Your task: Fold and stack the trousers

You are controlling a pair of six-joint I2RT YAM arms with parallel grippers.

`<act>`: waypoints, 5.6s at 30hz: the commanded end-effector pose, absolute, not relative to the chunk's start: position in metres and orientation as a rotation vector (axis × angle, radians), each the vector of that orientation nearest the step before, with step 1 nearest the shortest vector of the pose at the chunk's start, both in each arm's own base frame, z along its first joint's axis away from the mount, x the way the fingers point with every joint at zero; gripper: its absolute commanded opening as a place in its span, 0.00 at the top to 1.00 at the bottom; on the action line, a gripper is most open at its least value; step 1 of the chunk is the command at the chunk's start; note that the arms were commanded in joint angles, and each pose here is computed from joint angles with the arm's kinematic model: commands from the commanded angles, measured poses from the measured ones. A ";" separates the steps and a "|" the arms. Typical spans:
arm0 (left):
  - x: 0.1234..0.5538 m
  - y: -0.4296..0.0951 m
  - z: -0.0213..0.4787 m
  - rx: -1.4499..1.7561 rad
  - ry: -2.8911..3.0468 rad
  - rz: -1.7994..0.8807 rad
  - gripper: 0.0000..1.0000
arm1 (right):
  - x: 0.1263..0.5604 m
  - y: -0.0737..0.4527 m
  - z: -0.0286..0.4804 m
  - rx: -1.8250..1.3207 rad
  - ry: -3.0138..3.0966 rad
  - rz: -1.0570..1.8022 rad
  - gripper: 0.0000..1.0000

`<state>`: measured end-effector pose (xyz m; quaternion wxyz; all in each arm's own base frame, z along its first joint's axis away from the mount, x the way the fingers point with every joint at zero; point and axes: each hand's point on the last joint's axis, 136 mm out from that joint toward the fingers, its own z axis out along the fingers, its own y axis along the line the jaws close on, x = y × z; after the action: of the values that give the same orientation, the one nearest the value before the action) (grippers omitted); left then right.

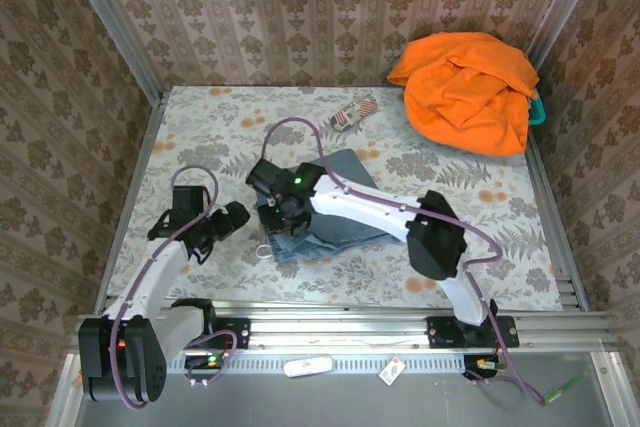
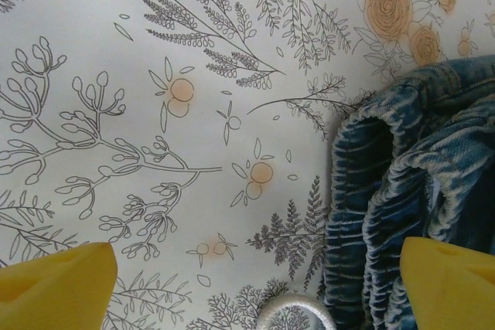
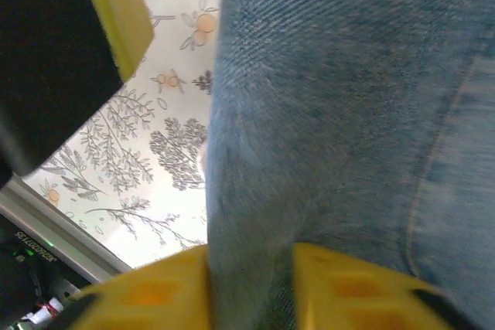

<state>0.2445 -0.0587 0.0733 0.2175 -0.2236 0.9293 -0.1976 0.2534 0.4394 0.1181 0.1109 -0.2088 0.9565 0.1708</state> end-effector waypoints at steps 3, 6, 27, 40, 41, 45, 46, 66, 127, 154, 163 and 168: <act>0.246 -0.058 0.095 -0.600 2.540 -0.565 0.01 | 0.228 0.459 0.141 -0.661 2.804 0.734 0.46; 0.251 -0.055 0.116 -0.583 2.495 -0.556 0.00 | 0.229 0.443 0.175 -0.647 2.740 0.784 0.44; 0.278 -0.235 0.116 -0.182 2.492 -0.871 0.46 | 0.293 0.195 0.050 0.191 2.853 0.672 1.00; 0.219 -0.165 0.046 -0.311 2.561 -0.668 0.41 | 0.288 0.174 0.022 0.270 2.912 0.621 1.00; 0.220 -0.167 0.050 -0.296 2.561 -0.675 0.41 | 0.288 0.175 0.027 0.262 2.905 0.635 1.00; 0.228 -0.178 0.088 -0.155 2.545 -0.678 0.40 | 0.295 0.177 0.068 0.215 2.830 0.671 1.00; 0.231 -0.182 0.103 -0.104 2.536 -0.672 0.39 | 0.298 0.174 0.081 0.204 2.802 0.664 1.00; 0.205 -0.258 0.051 0.097 2.682 -0.534 0.36 | 0.289 0.138 0.040 0.314 2.882 0.685 0.54; 0.345 -0.036 0.049 -0.410 2.736 -0.135 0.15 | 0.286 0.194 0.142 0.117 2.604 0.895 0.52; 0.530 0.030 0.031 -0.526 2.837 -0.130 0.20 | 0.304 0.166 0.173 0.144 2.502 0.962 0.52; 0.551 0.001 0.041 -0.532 2.776 -0.254 0.17 | 0.296 0.154 0.189 0.152 2.498 0.905 0.52; 0.566 -0.010 0.037 -0.664 2.688 -0.446 0.16 | 0.287 0.147 0.200 0.162 2.491 0.871 0.52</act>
<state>0.5486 0.0050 0.0455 0.1552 -0.2072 0.9607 -0.0998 0.2939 0.1547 0.1881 0.2377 0.0625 0.9100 0.3338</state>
